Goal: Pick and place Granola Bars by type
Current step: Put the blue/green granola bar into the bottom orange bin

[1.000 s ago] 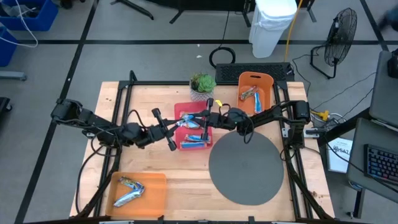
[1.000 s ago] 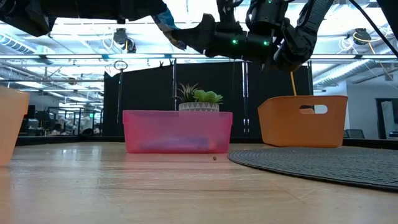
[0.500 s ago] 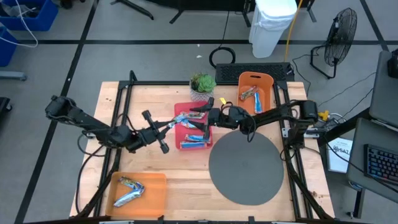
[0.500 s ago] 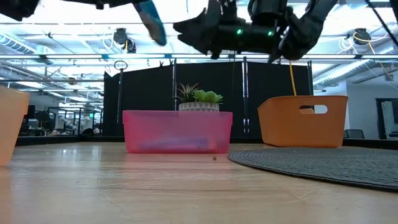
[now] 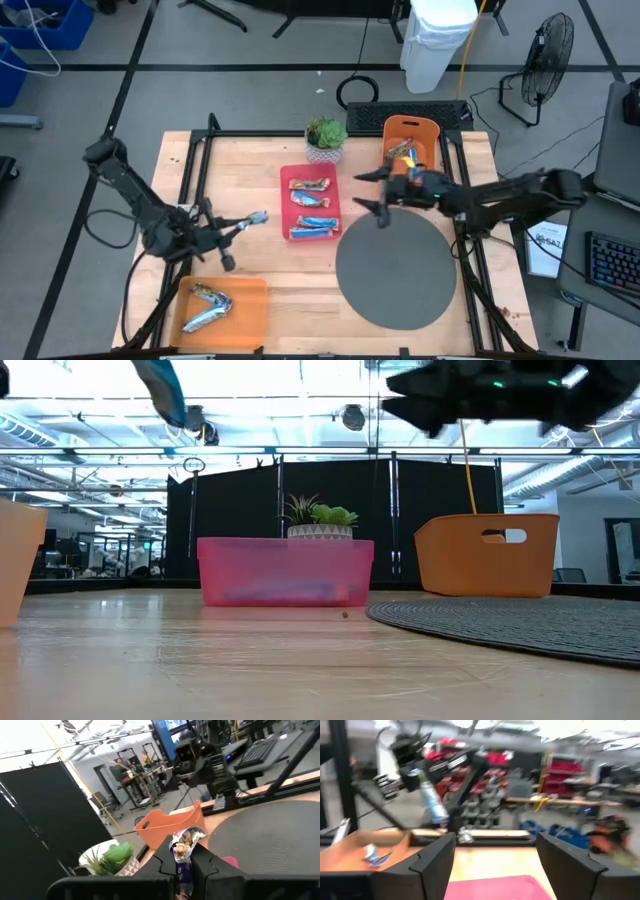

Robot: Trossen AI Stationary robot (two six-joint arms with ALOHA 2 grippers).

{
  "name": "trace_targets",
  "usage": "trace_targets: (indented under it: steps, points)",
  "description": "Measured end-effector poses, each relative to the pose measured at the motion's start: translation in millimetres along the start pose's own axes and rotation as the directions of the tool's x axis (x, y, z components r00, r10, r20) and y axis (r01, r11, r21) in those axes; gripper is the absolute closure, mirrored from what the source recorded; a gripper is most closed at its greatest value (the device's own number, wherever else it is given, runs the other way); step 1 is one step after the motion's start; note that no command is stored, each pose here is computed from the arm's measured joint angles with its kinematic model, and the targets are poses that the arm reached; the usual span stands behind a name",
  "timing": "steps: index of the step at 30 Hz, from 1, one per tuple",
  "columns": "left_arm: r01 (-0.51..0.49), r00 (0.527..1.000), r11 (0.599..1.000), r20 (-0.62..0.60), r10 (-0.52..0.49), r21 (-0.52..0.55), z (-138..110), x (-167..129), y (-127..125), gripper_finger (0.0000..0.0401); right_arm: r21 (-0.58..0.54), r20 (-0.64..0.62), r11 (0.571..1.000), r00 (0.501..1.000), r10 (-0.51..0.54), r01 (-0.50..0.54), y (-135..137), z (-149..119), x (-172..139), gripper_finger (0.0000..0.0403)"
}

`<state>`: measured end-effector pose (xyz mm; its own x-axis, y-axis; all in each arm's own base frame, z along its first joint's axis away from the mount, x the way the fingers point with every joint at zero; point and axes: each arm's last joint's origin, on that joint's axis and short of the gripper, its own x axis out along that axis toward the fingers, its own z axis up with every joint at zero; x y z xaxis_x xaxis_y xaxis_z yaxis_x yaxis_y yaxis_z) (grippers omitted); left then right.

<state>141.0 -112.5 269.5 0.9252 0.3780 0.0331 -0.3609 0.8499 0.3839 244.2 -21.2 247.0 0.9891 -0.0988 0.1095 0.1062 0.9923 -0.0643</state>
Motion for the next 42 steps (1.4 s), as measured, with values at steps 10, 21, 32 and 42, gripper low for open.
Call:
trace_targets:
  steps: [10, 21, 32, 42]
  points:
    - [0.02, 1.0, 0.998, 0.009, -0.019, -0.06, 6, -21, 2, 0.0386, 0.011, 0.116, 0.998, 0.991, -0.067, 0.067, -1, -22, -70, 0.0153]
    - [-0.03, 0.999, 0.998, -0.021, 0.029, -0.062, 5, -23, 15, 0.0386, -0.028, 0.088, 0.994, 0.991, -0.103, 0.106, -1, -51, -101, 0.016]
    - [-0.047, 0.998, 0.995, -0.044, 0.043, -0.084, 1, -29, 19, 0.0387, -0.067, 0.118, 0.965, 0.963, -0.244, 0.253, -6, -44, -118, 0.0178]
    - [-0.092, 0.994, 0.992, -0.071, 0.085, -0.092, 1, -43, 19, 0.0387, -0.046, -0.034, 0.939, 0.939, -0.343, 0.341, -8, -55, -128, 0.0179]
